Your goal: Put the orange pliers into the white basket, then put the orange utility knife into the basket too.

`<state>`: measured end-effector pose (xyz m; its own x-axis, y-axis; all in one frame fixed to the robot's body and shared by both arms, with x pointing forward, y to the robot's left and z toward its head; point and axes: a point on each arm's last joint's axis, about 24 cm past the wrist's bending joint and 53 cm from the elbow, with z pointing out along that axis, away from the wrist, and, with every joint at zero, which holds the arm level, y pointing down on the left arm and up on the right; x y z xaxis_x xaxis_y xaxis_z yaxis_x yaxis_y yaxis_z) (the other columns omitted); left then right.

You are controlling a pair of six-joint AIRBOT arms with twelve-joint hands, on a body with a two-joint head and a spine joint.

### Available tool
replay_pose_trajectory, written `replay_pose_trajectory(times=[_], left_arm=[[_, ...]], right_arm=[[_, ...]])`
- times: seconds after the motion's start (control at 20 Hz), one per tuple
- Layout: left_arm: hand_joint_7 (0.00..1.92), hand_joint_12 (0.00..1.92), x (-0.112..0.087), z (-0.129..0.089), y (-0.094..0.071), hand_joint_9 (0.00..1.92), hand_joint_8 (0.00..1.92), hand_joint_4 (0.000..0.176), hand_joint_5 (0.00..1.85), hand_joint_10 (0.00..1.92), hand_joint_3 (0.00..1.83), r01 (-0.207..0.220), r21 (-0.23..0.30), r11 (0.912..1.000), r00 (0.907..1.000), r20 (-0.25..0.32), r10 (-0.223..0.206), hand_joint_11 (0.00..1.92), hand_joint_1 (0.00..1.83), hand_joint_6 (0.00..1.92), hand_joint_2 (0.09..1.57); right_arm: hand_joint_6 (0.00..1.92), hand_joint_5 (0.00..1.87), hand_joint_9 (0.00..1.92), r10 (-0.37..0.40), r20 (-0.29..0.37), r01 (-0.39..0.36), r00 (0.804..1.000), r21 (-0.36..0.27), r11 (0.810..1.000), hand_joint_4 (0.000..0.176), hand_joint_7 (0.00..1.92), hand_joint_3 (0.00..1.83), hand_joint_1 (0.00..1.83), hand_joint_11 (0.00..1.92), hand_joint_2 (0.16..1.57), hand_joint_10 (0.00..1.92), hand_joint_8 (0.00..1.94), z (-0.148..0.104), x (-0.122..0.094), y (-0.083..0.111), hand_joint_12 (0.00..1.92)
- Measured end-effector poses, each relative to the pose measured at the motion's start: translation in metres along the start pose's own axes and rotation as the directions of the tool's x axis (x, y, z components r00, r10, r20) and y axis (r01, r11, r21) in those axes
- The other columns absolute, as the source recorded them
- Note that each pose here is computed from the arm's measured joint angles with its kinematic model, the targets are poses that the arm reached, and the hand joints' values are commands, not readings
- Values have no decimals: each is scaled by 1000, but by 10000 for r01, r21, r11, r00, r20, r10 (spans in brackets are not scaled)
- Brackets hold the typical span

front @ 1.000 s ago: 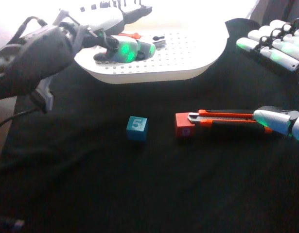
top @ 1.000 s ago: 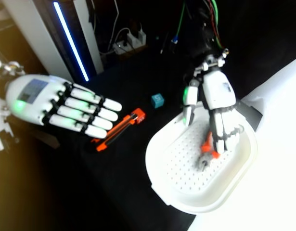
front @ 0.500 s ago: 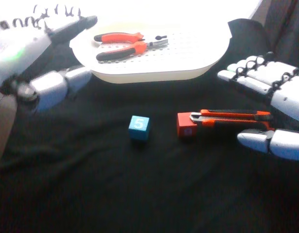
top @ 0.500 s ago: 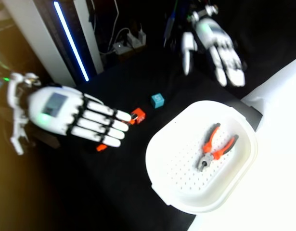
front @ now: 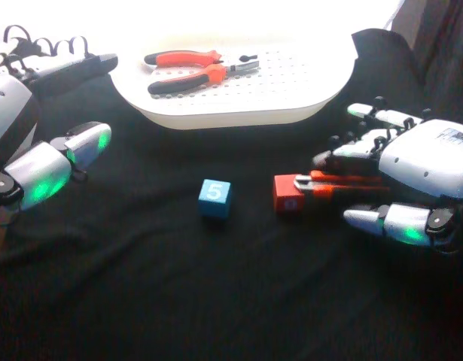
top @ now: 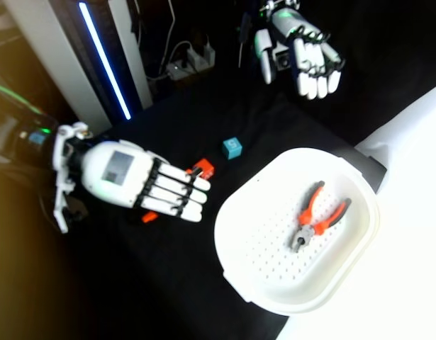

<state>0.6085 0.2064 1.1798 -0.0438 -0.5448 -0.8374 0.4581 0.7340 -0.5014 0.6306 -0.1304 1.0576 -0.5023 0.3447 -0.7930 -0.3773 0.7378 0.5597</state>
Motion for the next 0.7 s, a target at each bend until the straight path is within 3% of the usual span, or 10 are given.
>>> replay_pose_trajectory(times=[0.05, 0.15, 0.25, 0.3, 0.35, 0.45, 0.5, 0.55, 0.6, 0.7], left_arm=[[498, 801, 0, 0, 0, 456, 7, 0, 439, 27, 0, 9, 16, 10000, 10000, 9, -9, 0, 618, 27, 1364], [504, 794, -2, -1, 1, 470, 6, 0, 435, 25, 0, 94, -8, 10000, 9999, 89, -93, 0, 644, 21, 1357], [512, 877, -3, -3, 4, 503, 5, 0, 441, 32, 0, 113, -122, 9999, 9998, 150, -111, 0, 646, 19, 1364], [521, 911, -3, -5, 5, 515, 7, 0, 448, 33, 0, 114, -140, 9998, 9998, 155, -111, 0, 643, 19, 1363], [507, 932, -3, -7, 8, 507, 1, 0, 447, 26, 0, 124, -193, 9997, 9998, 158, -121, 0, 643, 17, 1361], [507, 938, -3, -8, 10, 496, 1, 0, 453, 17, 0, 134, -271, 9995, 9998, 160, -130, 0, 641, 16, 1360], [510, 924, -3, -8, 10, 493, 2, 1, 456, 15, 0, 131, -273, 9995, 9998, 165, -126, 0, 628, 15, 1357], [518, 905, -3, -9, 8, 496, 4, 0, 455, 15, 0, 168, -260, 9995, 9997, 203, -162, 0, 640, 13, 1360], [524, 864, -4, -9, 7, 494, 4, 2, 452, 12, 1, 204, -256, 9995, 9995, 229, -198, 0, 624, 10, 1362], [513, 993, -2, -9, 5, 477, 2, 0, 426, 4, 0, 192, -168, 9997, 9997, 178, -189, 0, 646, 4, 1359]], right_arm=[[1874, 835, 994, -41, 91, 42, 10000, -49, 10000, 36, 990, 0, 957, 1000, 1325, 1911, 1919, 3, -4, 2, 1918], [1919, 1103, 1378, -39, 325, 44, 9995, -136, 9999, 23, 1335, 0, 1275, 1439, 1288, 1921, 1940, 5, -12, 4, 1921], [1921, 1123, 1554, -172, 470, 184, 9987, -266, 9995, 23, 1443, 0, 1386, 1556, 1267, 1921, 1941, 10, -21, 12, 1921], [1921, 1124, 1579, -341, 507, 358, 9981, -327, 9988, 23, 1451, 0, 1415, 1565, 1257, 1921, 1941, 12, -23, 17, 1921], [1921, 1089, 1564, -553, 581, 583, 9968, -510, 9970, 23, 1455, 0, 1402, 1428, 1249, 1921, 1941, 12, -26, 26, 1921], [1921, 1090, 1531, -778, 774, 855, 9940, -1009, 9912, 25, 1409, 0, 1455, 1486, 1226, 1921, 1941, 6, -34, 47, 1921], [1921, 996, 1499, -976, 912, 1085, 9910, -1244, 9863, 100, 1353, 0, 1422, 1481, 1250, 1921, 1941, 5, -40, 57, 1921], [1921, 954, 1485, -1157, 1406, 1375, 9833, -1569, 9780, 161, 1323, 0, 1382, 1494, 1266, 1921, 1941, 4, -60, 71, 1921], [1921, 944, 1469, -1186, 1830, 1508, 9759, -1734, 9732, 173, 1301, 2, 1326, 1492, 1279, 1921, 1941, 4, -76, 79, 1921], [1921, 942, 1452, -1237, 2557, 1753, 9588, -1901, 9660, 172, 1279, 0, 1313, 1483, 1275, 1921, 1941, 7, -107, 90, 1921]])
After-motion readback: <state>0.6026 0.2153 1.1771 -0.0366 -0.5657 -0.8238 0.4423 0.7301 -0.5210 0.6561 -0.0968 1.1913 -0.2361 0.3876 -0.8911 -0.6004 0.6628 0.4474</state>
